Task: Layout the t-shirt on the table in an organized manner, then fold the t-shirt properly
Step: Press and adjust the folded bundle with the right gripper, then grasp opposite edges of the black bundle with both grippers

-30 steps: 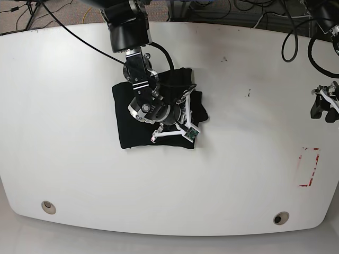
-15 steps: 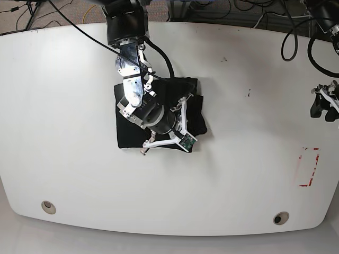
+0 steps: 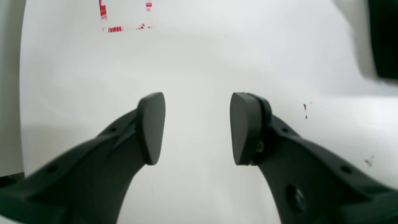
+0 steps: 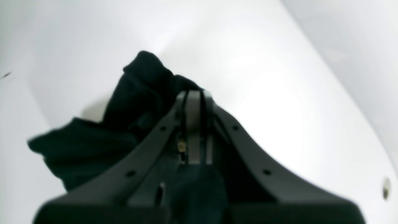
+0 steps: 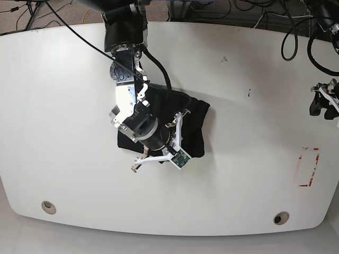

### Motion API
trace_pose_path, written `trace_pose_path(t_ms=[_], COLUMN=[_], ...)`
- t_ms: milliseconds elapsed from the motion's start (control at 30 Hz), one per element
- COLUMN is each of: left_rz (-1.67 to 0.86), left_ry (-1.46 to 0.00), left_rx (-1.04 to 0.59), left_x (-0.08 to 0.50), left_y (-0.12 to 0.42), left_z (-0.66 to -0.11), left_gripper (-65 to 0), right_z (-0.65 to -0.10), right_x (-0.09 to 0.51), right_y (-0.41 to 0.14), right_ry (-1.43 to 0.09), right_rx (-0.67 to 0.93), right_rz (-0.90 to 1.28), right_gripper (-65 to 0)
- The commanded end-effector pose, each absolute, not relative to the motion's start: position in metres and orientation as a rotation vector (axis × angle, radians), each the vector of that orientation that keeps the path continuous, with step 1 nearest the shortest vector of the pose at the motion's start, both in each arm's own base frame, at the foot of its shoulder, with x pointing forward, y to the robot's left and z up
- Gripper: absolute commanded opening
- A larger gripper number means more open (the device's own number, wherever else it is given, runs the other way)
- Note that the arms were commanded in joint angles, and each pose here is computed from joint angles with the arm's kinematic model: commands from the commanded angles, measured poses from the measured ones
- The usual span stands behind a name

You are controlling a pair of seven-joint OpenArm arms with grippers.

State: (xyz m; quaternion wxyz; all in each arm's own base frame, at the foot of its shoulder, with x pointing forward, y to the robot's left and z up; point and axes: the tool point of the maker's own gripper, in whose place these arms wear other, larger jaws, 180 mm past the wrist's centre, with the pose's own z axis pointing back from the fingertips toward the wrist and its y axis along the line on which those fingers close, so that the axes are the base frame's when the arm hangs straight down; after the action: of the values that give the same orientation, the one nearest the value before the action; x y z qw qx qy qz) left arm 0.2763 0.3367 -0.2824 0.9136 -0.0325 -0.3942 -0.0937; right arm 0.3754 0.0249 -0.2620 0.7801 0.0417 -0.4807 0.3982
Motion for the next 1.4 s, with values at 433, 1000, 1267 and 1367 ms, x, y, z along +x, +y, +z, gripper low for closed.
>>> trace_pose_path(t_ms=[433, 1000, 1267, 1367], left_rz=[-0.216, -0.571, -0.698, -0.746], left_ry=[-0.832, -0.884, -0.906, -0.875], left_rx=[-0.056, -0.225, -0.337, -0.32], left_x=[0.276, 0.307, 0.329, 0.336], left_y=[0.338, 0.204, 0.111, 0.08], left_z=[-0.273, -0.269, -0.276, -0.29], left_gripper=[-33.8, -33.8, -33.8, -34.0], right_z=[-0.259, -0.227, -0.261, -0.273], right_x=[0.401, 0.383, 0.372, 0.373], right_y=[0.046, 0.019, -0.05, -0.071], right_ry=[-1.082, -1.208, -1.109, -1.077], right_rx=[0.164, 0.082, 0.004, 0.001], right_rz=[0.881, 0.878, 0.719, 0.653], right_gripper=[-52.5, -19.0, -30.3, -44.1])
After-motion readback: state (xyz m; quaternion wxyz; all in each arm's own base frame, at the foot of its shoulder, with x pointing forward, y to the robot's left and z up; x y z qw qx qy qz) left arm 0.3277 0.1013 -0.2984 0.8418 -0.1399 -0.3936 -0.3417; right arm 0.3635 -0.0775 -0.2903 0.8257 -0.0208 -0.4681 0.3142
